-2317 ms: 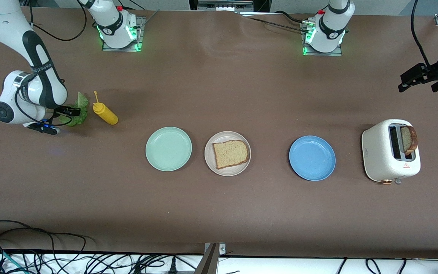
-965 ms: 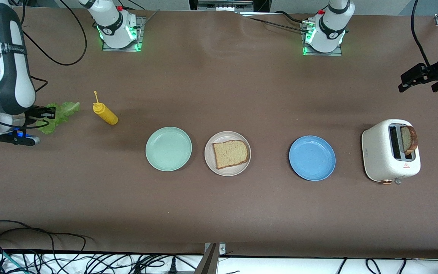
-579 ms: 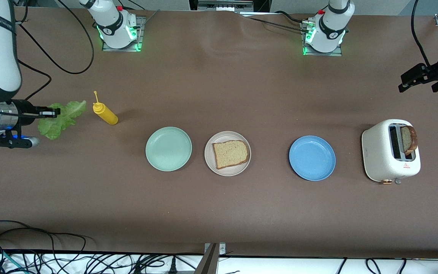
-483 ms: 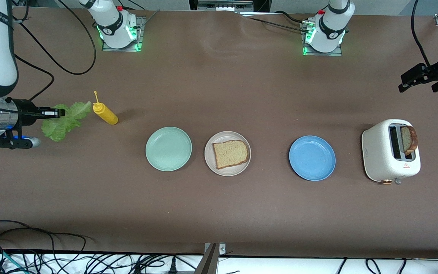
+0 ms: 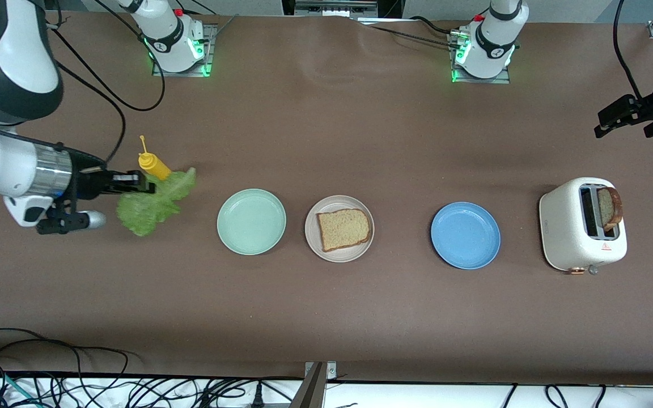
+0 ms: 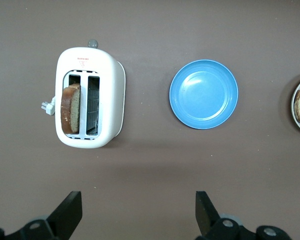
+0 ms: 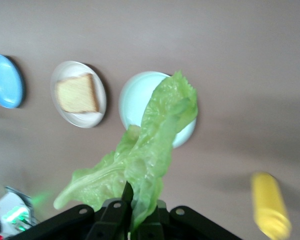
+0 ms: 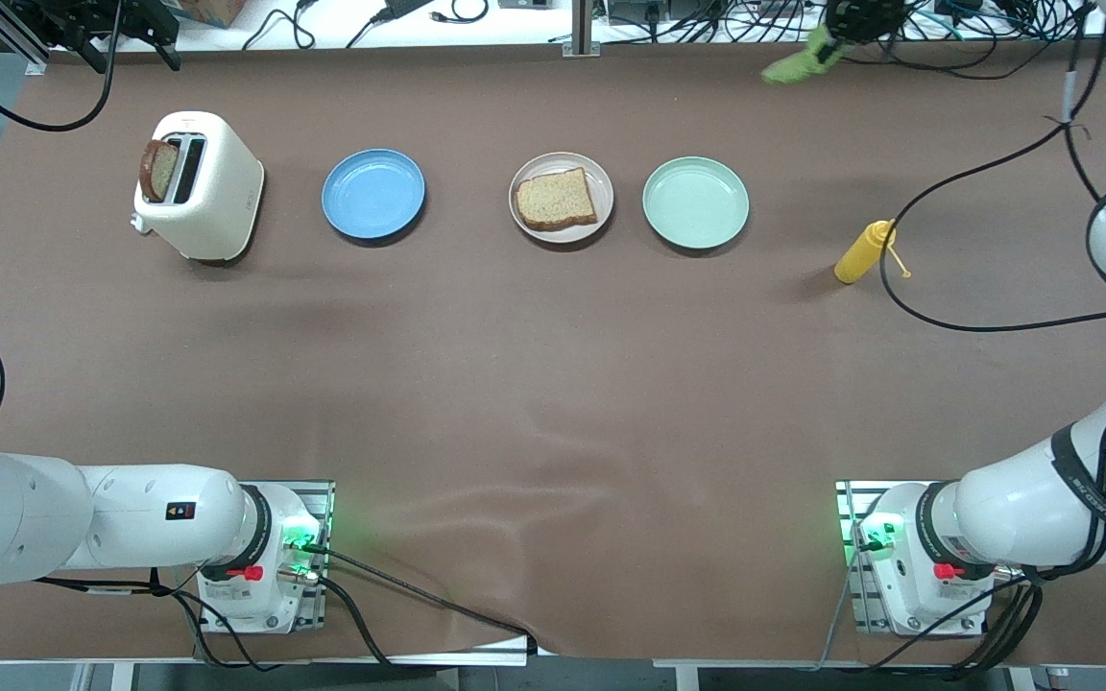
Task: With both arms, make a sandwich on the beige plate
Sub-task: 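Lift the lettuce leaf and carry it toward the beige plate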
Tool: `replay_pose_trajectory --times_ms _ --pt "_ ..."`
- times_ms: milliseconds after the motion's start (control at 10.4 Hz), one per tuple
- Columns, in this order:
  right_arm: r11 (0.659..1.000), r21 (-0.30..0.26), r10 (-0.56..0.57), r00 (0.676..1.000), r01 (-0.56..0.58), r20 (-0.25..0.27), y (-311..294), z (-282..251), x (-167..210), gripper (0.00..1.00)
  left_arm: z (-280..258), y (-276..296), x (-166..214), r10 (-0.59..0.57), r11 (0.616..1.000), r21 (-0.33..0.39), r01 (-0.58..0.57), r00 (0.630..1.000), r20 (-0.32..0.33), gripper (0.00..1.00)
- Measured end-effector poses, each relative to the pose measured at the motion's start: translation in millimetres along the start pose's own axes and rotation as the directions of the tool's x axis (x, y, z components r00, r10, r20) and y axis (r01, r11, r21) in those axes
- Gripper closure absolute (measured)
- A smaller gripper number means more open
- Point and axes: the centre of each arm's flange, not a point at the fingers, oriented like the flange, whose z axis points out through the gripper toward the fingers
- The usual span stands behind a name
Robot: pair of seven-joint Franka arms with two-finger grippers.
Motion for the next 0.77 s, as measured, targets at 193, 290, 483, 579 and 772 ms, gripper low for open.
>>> replay_pose_trajectory --times_ms 193,290,483,579,772 --pt "0.997 0.075 -0.031 0.997 0.036 -0.073 -39.9 35.9 18.5 0.95 0.1 -3.6 0.3 -0.007 1.000 0.000 0.007 1.000 0.000 0.00" --pt "0.994 0.098 -0.042 0.992 0.054 -0.122 -59.9 58.7 28.6 0.95 0.2 -4.8 0.5 -0.009 1.000 -0.001 0.009 1.000 0.000 0.00" --pt "0.990 0.132 -0.012 0.974 0.043 -0.224 -103.3 115.8 44.7 0.95 0.5 -5.2 1.1 -0.010 1.000 -0.001 0.010 1.000 0.001 0.00" --pt "0.989 0.146 0.026 0.963 0.014 -0.268 -122.6 145.4 48.8 0.95 0.7 -5.2 1.3 -0.009 1.000 0.000 0.009 1.000 0.001 0.00" --pt "0.983 0.176 0.099 0.944 -0.045 -0.313 -150.5 194.5 49.4 0.95 0.7 -5.5 1.5 -0.010 1.000 0.000 0.010 1.000 0.001 0.00"
